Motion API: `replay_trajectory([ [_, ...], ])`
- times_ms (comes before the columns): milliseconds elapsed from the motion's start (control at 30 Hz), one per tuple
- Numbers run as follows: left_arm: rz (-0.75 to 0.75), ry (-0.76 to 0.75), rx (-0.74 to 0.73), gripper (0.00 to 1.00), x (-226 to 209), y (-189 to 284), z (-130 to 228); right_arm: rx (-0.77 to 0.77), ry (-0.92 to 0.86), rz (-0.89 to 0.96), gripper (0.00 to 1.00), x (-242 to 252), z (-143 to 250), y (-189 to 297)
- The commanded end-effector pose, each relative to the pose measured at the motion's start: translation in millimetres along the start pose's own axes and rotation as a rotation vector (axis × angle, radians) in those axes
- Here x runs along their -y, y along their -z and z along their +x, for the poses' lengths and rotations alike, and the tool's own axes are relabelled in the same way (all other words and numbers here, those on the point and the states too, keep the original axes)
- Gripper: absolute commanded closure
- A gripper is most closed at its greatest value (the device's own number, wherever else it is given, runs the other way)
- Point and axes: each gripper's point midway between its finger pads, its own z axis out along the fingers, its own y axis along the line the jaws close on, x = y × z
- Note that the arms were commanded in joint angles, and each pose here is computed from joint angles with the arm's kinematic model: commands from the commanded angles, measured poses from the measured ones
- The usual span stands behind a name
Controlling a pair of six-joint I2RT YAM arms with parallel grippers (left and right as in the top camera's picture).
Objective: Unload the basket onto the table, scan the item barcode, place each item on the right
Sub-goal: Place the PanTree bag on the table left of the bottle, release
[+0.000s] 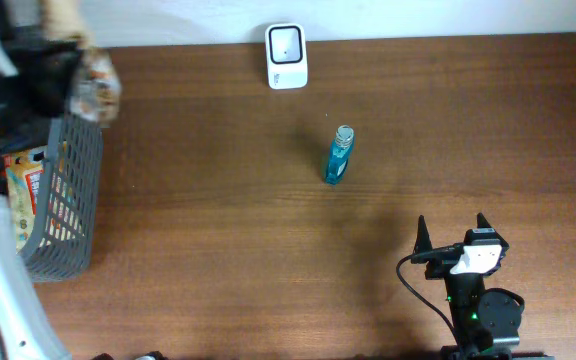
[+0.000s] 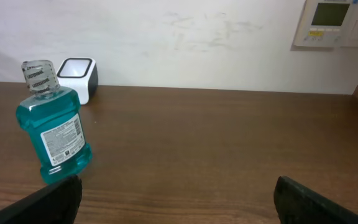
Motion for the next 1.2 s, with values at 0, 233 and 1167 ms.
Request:
replay_trajectory([
  [0, 0.051, 0.022, -0.107, 1.0, 41, -33, 24, -0.005, 0.001, 0.008, 0.02, 2, 4, 0],
  [233, -0.243, 0.019, -0.491, 1.0, 30, -100, 129, -0.005, 0.001, 0.008, 0.02, 2, 4, 0],
  [1167, -0.276, 0.068, -0.987, 0.31, 34, -222, 307, -0.005, 0.001, 0.008, 0.02, 2, 4, 0],
])
